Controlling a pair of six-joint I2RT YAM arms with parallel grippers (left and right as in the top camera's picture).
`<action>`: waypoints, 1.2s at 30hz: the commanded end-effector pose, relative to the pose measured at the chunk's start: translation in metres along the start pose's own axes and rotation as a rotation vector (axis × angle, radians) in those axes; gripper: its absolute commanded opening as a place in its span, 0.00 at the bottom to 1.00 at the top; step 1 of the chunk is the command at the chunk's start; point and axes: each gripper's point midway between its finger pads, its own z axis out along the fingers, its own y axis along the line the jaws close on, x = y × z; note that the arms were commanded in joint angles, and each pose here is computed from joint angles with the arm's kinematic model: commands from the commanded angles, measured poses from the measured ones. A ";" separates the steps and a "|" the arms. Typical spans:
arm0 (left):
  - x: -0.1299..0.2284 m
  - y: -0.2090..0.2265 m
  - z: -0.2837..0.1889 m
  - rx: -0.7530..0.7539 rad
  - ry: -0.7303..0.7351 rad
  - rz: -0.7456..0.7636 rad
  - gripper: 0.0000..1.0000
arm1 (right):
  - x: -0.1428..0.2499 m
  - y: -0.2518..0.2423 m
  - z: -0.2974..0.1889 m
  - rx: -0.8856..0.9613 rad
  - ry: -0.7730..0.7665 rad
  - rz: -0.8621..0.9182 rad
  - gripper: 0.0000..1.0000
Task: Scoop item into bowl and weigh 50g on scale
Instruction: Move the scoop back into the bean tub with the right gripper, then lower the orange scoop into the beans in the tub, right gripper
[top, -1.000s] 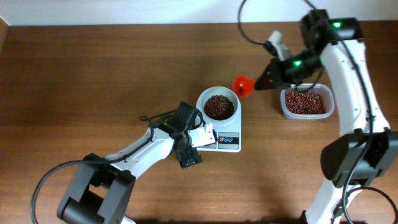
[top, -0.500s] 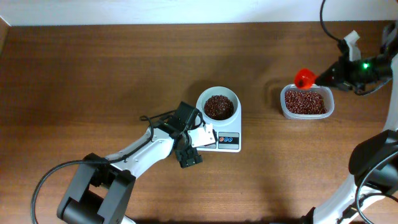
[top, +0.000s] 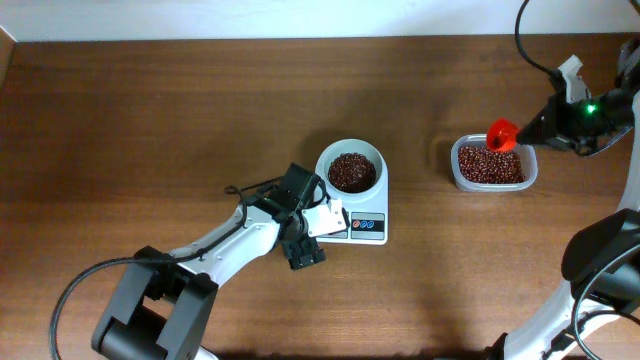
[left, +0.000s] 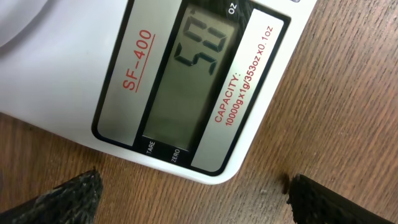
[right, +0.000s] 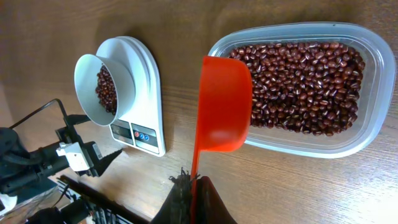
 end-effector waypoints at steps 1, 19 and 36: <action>0.003 -0.003 0.003 0.011 0.011 -0.006 0.99 | 0.002 -0.008 -0.007 0.084 0.002 0.015 0.04; 0.003 -0.003 0.003 0.011 0.011 -0.006 0.99 | 0.019 -0.050 0.097 0.179 0.098 0.077 0.04; 0.003 -0.003 0.003 0.011 0.011 -0.006 0.99 | -0.008 -0.051 0.083 0.215 0.006 0.041 0.39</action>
